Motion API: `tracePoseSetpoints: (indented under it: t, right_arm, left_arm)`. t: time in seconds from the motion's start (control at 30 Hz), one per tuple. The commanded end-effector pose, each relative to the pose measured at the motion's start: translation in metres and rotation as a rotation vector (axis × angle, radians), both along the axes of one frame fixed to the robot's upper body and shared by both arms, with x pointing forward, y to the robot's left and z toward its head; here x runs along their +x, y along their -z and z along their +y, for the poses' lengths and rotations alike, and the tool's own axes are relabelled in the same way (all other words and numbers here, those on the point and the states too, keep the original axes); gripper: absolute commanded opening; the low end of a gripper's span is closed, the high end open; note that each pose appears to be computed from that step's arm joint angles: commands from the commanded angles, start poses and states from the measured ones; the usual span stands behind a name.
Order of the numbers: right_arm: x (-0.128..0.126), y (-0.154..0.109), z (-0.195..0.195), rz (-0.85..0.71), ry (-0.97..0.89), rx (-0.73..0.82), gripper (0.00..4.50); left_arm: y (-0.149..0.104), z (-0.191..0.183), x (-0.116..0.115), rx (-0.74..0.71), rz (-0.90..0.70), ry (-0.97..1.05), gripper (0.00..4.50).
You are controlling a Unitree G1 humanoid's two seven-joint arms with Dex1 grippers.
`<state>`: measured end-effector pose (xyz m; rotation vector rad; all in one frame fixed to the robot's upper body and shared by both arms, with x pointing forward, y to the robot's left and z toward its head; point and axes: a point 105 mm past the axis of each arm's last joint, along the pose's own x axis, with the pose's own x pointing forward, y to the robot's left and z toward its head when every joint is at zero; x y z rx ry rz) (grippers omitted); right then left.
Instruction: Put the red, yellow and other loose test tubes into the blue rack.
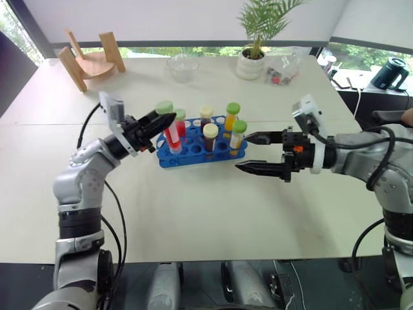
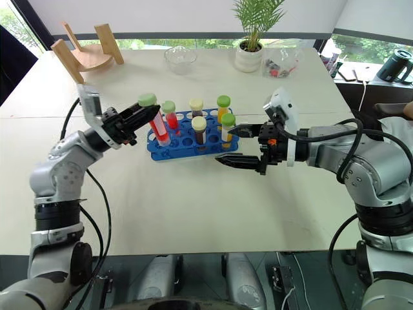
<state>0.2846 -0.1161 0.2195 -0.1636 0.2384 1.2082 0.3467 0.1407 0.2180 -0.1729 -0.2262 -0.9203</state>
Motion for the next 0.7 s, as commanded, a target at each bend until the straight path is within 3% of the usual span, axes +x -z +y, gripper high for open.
tracePoseSetpoints:
  t: [0.03, 0.43, 0.7]
  right_arm:
    - [-0.001, -0.011, -0.001, -0.031, -0.017, -0.013, 4.5]
    - [-0.011, -0.004, -0.001, 0.025, -0.041, -0.02, 4.5]
    - [-0.011, 0.001, -0.001, 0.031, -0.015, -0.003, 4.5]
  left_arm:
    - [-0.001, -0.007, 0.002, 0.064, -0.1, -0.039, 0.86]
    - [0.028, -0.023, 0.015, 0.175, -0.128, -0.018, 0.86]
    - [0.034, -0.026, 0.016, 0.198, -0.129, 0.001, 0.86]
